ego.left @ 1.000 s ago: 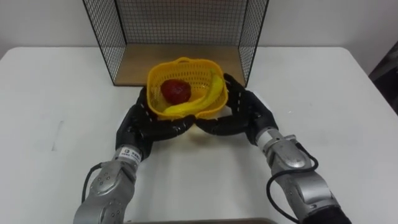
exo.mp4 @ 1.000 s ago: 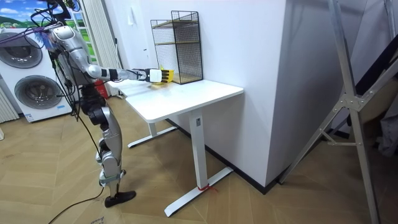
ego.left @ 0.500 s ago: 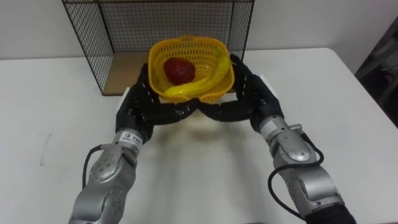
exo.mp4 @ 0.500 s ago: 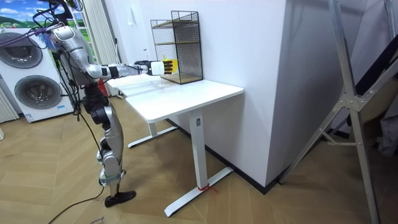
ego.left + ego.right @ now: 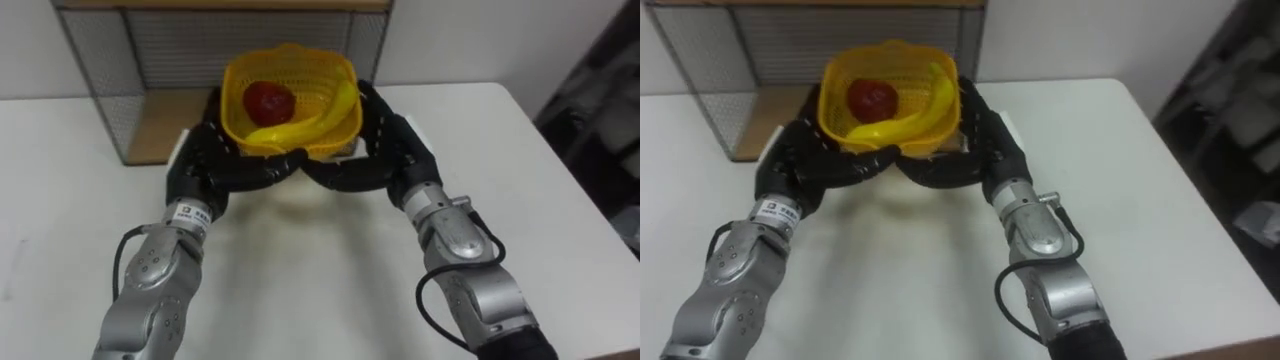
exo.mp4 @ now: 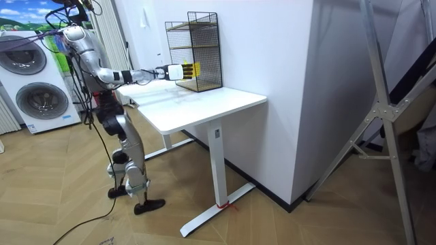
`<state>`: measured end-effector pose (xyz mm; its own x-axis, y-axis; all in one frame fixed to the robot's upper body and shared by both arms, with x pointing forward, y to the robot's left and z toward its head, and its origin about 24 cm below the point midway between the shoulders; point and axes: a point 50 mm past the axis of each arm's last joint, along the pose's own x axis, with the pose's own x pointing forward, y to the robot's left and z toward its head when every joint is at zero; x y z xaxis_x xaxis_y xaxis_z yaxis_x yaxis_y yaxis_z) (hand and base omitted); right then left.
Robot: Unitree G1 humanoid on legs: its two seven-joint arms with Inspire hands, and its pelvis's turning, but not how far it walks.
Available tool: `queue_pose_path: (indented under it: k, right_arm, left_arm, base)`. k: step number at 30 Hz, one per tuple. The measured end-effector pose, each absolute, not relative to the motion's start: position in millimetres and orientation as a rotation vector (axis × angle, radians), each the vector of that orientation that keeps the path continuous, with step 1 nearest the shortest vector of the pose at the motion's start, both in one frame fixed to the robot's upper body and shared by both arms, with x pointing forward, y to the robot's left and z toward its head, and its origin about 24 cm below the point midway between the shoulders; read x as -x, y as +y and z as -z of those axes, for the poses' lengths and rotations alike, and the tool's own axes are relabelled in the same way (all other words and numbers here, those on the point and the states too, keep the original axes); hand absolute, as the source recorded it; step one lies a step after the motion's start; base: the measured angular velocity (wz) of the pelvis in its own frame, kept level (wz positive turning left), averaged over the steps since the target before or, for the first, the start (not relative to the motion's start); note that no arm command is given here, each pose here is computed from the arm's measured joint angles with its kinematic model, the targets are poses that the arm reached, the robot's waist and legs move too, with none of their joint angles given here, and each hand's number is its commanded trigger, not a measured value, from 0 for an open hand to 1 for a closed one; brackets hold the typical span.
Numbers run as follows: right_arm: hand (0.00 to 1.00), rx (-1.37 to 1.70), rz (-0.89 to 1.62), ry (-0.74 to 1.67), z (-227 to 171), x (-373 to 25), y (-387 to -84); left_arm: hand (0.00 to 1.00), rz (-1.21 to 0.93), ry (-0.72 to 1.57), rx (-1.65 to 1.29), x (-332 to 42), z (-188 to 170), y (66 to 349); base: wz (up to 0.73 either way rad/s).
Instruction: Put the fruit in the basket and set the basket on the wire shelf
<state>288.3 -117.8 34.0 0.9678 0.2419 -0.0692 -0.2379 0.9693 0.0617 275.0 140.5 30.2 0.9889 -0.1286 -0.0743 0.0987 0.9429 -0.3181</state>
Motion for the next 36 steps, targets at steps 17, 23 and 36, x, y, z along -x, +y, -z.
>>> queue_pose_path:
  k: [17, 23, 36]
  right_arm:
    - [0.00, -0.099, -0.260, 0.124, -25, -287, -123]
    - [0.00, -0.096, -0.280, 0.175, -11, -284, -125]
    - [0.00, -0.133, -0.165, 0.133, -22, -290, -148]
  left_arm:
    - [0.00, 0.107, 0.122, 0.349, -274, -22, 138]
    - [0.00, 0.103, 0.127, 0.320, -274, -21, 146]
    - [0.00, 0.122, 0.094, 0.336, -283, -32, 146]
  base:
    - [0.01]
    - [-0.27]
    - [0.08]
